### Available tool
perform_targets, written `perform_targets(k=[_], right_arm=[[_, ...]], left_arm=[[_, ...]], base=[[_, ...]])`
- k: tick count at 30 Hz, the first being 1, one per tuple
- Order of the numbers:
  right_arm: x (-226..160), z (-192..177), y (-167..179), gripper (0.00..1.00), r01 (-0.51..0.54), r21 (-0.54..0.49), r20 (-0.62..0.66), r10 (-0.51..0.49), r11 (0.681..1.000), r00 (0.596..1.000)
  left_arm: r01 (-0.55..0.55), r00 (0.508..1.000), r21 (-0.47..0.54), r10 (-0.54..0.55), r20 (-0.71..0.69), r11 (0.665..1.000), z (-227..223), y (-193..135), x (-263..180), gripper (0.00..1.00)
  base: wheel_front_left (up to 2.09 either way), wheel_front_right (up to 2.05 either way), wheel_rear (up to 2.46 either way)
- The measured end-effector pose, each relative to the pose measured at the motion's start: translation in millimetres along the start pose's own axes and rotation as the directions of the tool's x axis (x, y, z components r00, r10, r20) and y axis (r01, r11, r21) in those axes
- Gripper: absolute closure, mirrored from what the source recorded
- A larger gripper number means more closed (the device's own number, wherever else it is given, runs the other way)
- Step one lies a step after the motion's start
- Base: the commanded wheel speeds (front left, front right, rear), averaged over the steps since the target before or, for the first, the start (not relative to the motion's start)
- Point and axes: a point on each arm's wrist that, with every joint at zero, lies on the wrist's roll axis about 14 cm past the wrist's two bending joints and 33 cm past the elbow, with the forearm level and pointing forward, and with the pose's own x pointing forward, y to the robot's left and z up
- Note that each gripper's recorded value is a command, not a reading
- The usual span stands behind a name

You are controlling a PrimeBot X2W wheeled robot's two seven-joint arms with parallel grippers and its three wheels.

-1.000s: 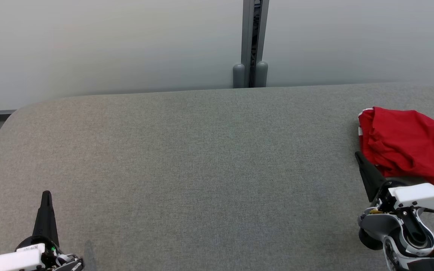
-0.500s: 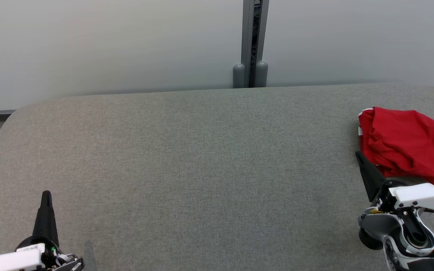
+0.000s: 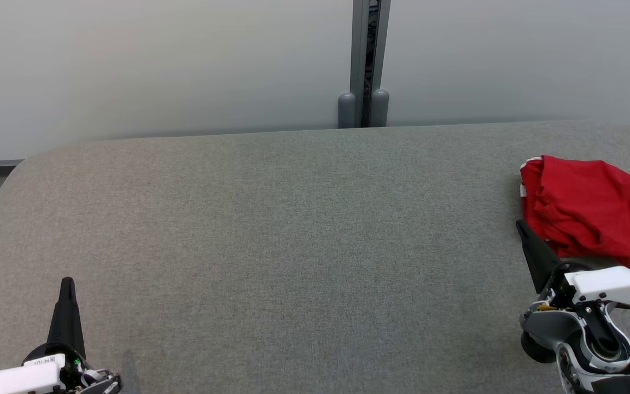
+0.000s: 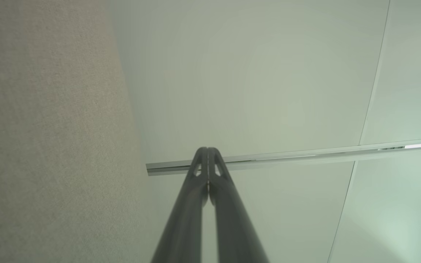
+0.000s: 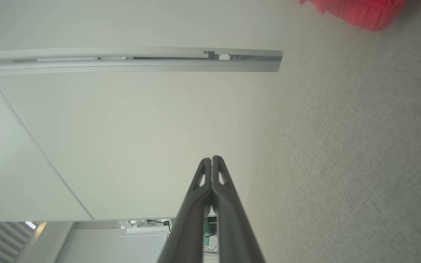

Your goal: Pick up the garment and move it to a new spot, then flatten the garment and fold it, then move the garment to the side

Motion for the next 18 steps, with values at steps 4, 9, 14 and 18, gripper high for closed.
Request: perform_targets(k=[4, 9, 14, 18], right_arm=[[0.0, 0.1, 0.0, 1.00, 0.000, 0.000, 0.000, 0.000, 1.000, 1.000], [0.0, 0.1, 0.1, 1.00, 0.000, 0.000, 0.000, 0.000, 1.000, 1.000], [0.0, 0.1, 0.0, 1.00, 0.000, 0.001, 0.000, 0.000, 1.000, 1.000], [0.0, 0.0, 0.1, 1.00, 0.000, 0.002, 0.001, 0.000, 1.000, 1.000]], left_arm=[[0.000, 1.000, 0.000, 0.000, 0.000, 1.000, 0.0, 0.0, 0.0, 1.00], [0.000, 1.000, 0.000, 0.000, 0.000, 1.000, 0.0, -0.1, 0.0, 1.00], [0.000, 1.000, 0.000, 0.000, 0.000, 1.000, 0.0, 0.0, 0.0, 1.00], [0.000, 1.000, 0.000, 0.000, 0.000, 1.000, 0.0, -0.1, 0.0, 1.00]], base=[[0.00, 0.00, 0.00], [0.00, 0.00, 0.00], [0.00, 0.00, 0.00], [0.00, 0.00, 0.00]])
